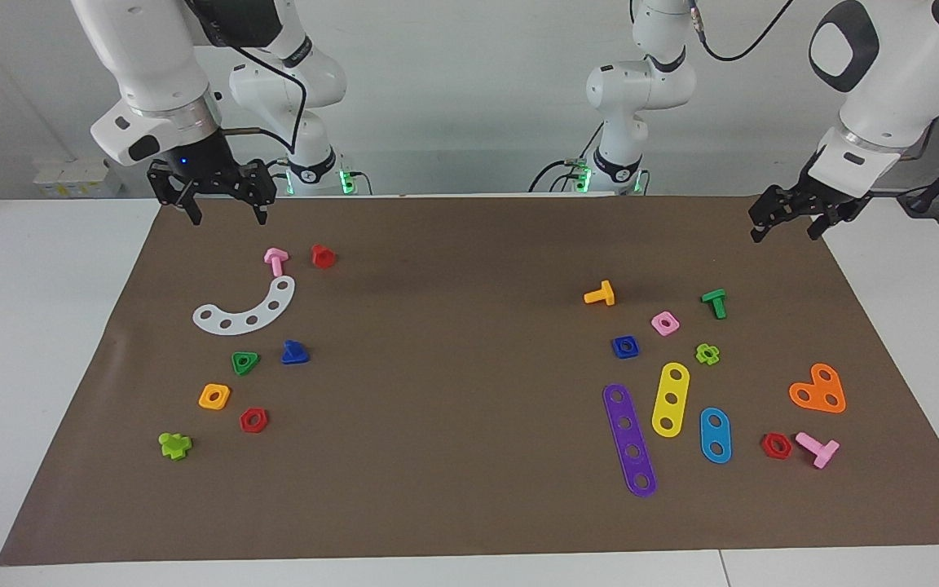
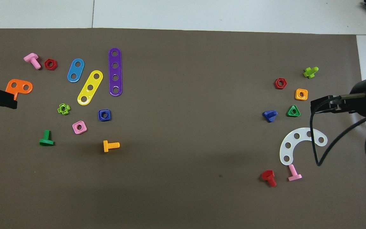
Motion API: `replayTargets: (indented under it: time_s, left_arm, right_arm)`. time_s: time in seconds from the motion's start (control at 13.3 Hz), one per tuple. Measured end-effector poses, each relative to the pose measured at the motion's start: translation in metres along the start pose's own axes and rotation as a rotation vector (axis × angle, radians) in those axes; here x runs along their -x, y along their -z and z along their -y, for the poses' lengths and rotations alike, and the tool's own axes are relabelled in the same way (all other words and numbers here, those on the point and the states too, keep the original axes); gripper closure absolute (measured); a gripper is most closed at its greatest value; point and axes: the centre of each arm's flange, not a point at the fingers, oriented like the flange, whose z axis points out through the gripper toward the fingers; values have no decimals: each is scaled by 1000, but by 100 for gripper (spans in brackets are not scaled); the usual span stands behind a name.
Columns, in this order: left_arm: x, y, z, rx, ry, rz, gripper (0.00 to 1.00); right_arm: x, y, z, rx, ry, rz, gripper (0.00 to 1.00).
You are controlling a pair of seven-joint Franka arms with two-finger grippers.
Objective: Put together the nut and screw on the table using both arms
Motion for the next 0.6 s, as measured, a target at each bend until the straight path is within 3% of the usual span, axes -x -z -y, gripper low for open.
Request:
replayTargets:
  time_s: [0.6]
  left_arm:
    - [0, 0, 0, 0, 0, 0, 0]
  right_arm:
    - [0, -1, 1, 0, 2, -1, 0]
